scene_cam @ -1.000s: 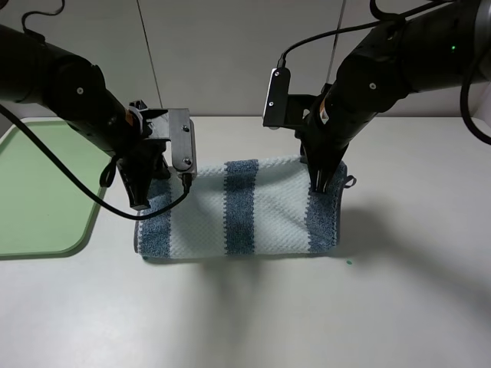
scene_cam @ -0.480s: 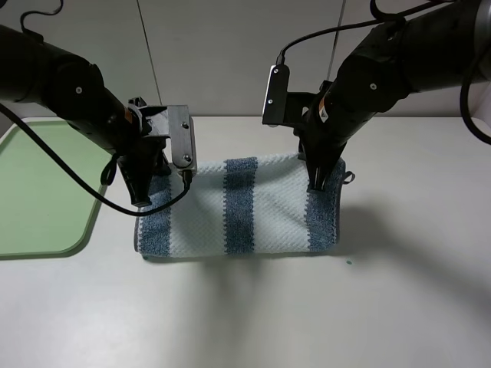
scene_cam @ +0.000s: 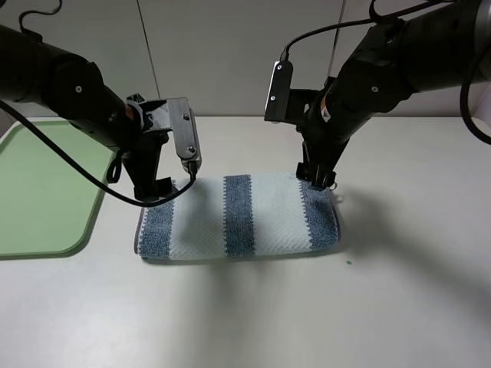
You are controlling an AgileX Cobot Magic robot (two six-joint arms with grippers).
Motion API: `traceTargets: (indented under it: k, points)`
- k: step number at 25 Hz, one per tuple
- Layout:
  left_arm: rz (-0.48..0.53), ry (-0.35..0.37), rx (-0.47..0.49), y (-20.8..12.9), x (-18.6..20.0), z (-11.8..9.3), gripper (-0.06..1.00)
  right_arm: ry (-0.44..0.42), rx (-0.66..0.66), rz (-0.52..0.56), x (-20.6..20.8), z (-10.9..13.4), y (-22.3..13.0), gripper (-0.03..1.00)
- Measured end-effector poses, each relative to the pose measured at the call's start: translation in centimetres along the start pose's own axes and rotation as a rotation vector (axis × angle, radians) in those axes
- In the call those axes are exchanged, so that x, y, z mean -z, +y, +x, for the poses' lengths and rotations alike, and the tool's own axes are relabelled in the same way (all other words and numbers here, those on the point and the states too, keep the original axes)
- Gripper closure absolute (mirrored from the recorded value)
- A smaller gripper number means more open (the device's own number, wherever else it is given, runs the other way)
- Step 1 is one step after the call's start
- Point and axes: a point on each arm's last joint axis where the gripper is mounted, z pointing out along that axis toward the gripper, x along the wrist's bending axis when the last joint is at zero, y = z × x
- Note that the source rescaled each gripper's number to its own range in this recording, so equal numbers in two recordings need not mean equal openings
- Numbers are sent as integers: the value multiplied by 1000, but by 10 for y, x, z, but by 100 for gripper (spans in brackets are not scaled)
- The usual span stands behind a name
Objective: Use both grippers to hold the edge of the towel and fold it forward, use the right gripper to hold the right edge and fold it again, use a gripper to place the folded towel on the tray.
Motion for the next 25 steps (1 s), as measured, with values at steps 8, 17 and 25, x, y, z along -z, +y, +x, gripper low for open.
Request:
traceTargets:
  k: [8,17,25]
  points:
    - [-5,5,0,0,0,0,-5,-1,-1,0,0,0,0,-3]
    - [11,-8,81,-1,9,0,-5,13,-148,-1,0,1,0,-3]
    - [-6,22,201,1,41,5,-5,27,-418,37,0,3,-3,-3]
